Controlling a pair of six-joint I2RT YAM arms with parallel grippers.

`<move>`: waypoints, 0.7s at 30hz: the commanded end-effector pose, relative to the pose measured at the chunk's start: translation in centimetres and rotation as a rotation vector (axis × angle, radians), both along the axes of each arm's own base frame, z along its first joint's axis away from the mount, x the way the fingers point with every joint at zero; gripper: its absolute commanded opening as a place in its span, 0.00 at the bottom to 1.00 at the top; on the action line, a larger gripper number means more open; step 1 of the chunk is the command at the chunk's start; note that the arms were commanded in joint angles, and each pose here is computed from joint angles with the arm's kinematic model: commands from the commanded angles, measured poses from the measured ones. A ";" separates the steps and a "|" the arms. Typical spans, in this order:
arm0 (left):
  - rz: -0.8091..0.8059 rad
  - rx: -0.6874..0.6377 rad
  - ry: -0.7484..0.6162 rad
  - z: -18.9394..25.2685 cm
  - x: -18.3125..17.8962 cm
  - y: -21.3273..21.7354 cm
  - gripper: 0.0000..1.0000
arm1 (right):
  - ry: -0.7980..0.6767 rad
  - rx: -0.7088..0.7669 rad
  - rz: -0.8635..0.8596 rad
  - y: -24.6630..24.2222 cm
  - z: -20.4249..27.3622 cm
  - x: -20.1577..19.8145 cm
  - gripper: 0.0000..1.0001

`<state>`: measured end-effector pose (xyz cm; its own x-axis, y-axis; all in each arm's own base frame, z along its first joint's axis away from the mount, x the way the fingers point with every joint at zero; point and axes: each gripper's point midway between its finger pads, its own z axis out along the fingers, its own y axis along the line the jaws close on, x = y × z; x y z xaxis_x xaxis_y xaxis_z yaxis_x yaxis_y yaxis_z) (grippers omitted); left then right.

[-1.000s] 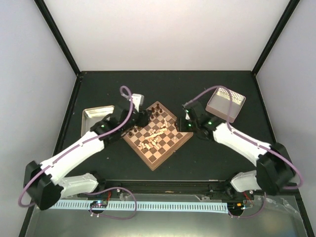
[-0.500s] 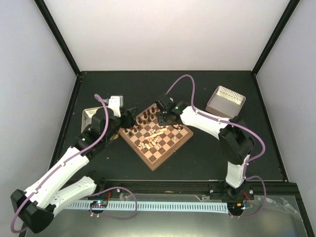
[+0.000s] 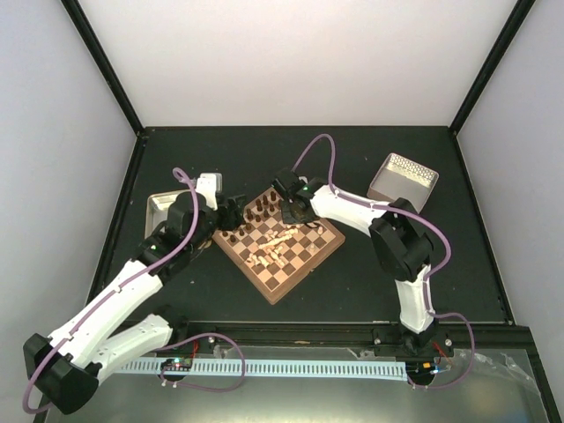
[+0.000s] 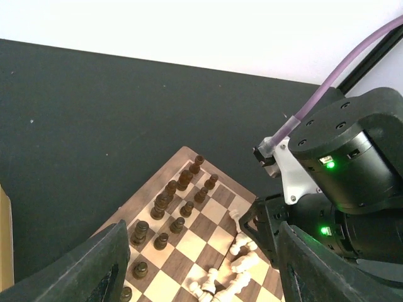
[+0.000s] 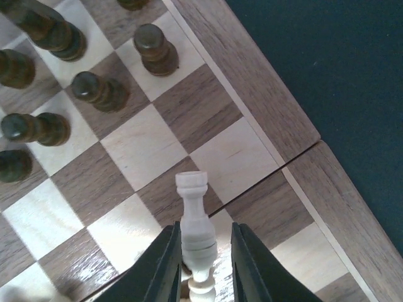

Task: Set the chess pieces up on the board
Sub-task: Pick up the chess piece from the chessboard.

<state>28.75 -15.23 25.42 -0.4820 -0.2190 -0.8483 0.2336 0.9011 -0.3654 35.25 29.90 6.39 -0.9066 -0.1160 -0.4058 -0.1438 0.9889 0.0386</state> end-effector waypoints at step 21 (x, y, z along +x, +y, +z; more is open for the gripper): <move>-0.023 -0.022 0.035 -1.0 0.8 -0.6 0.66 | 0.057 0.029 0.009 -0.4 -3.3 0.2 0.13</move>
<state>29.36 -15.36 24.21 -0.5149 -0.2147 -0.8299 0.2232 0.9012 -0.3715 36.11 29.78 4.79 -0.9102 -0.1096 -0.3994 -0.1484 0.9866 0.0675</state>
